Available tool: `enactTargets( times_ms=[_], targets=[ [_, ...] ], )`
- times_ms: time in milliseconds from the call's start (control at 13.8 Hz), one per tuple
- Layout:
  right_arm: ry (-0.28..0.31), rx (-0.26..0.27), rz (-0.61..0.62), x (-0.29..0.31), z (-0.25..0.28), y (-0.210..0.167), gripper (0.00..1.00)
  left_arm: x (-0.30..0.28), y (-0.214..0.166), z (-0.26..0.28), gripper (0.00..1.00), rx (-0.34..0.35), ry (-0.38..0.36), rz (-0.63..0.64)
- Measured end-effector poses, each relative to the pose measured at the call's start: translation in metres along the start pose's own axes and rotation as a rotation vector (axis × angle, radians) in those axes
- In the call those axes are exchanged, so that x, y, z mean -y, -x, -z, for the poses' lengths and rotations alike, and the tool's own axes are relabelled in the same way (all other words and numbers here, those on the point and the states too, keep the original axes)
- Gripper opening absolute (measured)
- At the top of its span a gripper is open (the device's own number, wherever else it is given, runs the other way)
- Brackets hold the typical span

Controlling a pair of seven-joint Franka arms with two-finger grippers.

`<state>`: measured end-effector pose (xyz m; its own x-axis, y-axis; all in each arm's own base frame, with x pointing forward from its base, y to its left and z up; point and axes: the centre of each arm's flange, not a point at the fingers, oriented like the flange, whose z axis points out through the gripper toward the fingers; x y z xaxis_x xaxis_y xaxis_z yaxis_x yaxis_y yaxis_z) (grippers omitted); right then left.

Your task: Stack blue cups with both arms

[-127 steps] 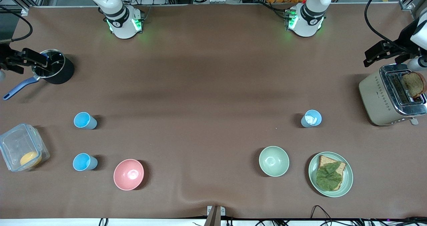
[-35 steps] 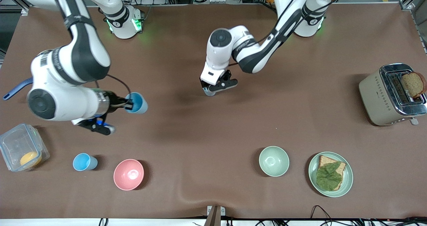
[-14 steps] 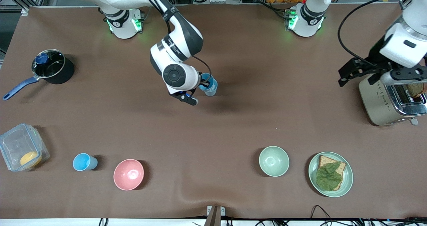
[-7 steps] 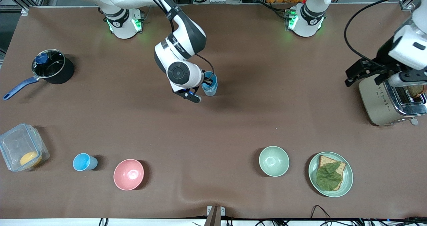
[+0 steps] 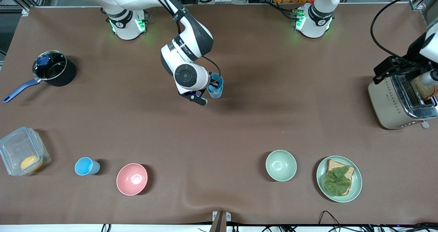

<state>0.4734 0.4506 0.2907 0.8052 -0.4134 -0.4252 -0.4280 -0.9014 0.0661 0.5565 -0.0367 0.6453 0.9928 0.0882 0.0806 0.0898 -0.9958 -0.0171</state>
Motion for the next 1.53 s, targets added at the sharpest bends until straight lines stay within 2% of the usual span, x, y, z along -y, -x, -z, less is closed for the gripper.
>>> enactTargets(
  times_ms=[73,582,727,945,1091,1236,1382,1527],
  targets=[
    [0.002,0.001,-0.001,0.0,-0.001,0.0,0.08,0.007,0.002,0.002,1.0,0.006,-0.002,0.008],
    [0.008,0.003,-0.01,-0.002,0.001,-0.005,0.82,0.015,0.011,0.015,1.0,0.01,0.001,0.015],
    [0.019,0.012,-0.018,-0.007,0.013,-0.008,1.0,0.016,0.013,0.017,1.0,0.007,0.005,0.015],
    [0.008,0.023,-0.042,-0.021,0.063,-0.028,1.0,0.012,0.014,0.017,1.0,0.013,0.006,0.009],
    [0.01,-0.011,-0.018,-0.045,0.105,-0.052,1.0,0.009,0.016,0.015,1.0,0.024,0.002,0.005],
    [0.027,-0.024,0.046,-0.079,0.138,-0.076,1.0,0.009,0.018,0.014,1.0,0.042,-0.002,0.004],
    [0.003,-0.024,0.135,-0.119,0.167,-0.112,1.0,0.013,0.021,0.013,1.0,0.064,-0.005,0.011],
    [-0.02,-0.049,0.234,-0.171,0.196,-0.155,1.0,0.019,0.022,0.014,1.0,0.076,0.034,0.028]
  ],
)
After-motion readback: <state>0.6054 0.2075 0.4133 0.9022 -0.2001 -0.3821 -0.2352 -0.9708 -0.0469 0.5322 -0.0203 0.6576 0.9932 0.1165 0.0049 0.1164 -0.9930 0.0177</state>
